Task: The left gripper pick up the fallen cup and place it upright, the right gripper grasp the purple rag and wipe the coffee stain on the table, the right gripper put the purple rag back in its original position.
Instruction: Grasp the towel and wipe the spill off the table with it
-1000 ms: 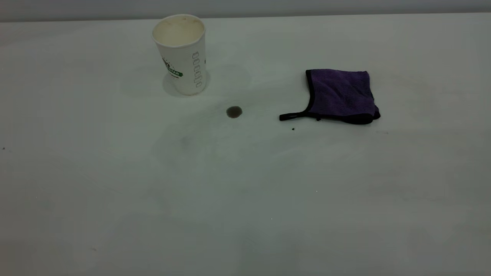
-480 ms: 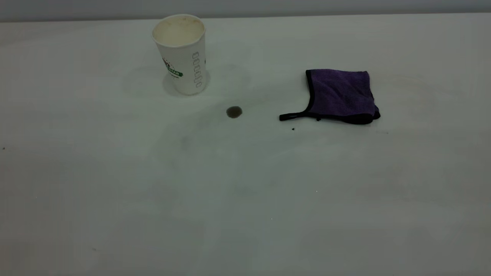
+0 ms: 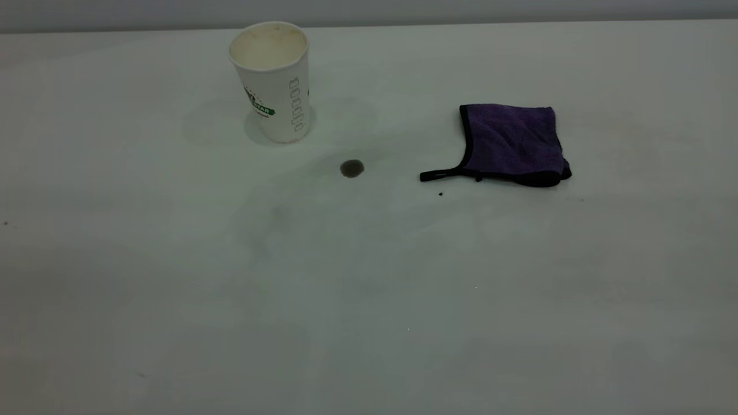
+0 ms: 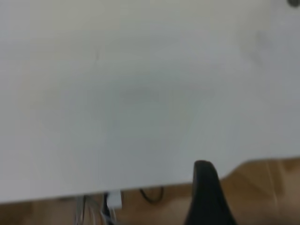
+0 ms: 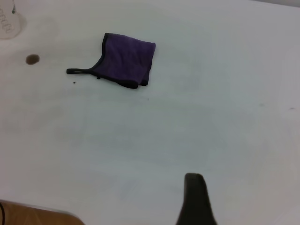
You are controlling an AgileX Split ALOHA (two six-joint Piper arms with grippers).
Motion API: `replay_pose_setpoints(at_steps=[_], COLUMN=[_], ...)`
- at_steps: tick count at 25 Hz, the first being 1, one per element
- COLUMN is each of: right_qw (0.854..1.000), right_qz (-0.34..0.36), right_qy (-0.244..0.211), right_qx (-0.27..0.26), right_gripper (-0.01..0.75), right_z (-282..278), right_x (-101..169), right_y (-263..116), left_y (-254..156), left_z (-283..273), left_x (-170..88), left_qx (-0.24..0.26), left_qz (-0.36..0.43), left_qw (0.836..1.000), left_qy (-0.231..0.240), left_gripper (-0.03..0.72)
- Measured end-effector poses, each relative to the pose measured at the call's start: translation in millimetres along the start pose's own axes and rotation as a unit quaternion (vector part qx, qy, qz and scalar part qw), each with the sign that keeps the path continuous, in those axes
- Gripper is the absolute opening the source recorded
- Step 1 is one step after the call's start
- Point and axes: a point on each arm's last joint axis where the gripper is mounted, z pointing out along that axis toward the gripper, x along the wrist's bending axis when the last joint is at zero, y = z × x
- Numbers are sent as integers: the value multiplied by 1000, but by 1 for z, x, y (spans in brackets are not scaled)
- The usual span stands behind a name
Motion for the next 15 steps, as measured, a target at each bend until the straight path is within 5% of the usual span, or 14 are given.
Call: replay_pose_setpoints(at_steps=[15], right_qw=[1000], right_qz=[0], right_qy=[0], right_qx=[0], right_gripper=[588], right_z=[0], right_x=[0], right_y=[0], left_y=[-17], left_z=[-12], left_x=[0], left_qx=[-64], left_qz=[-7], left_qw=[998], left_qy=[6], left_gripper=[542])
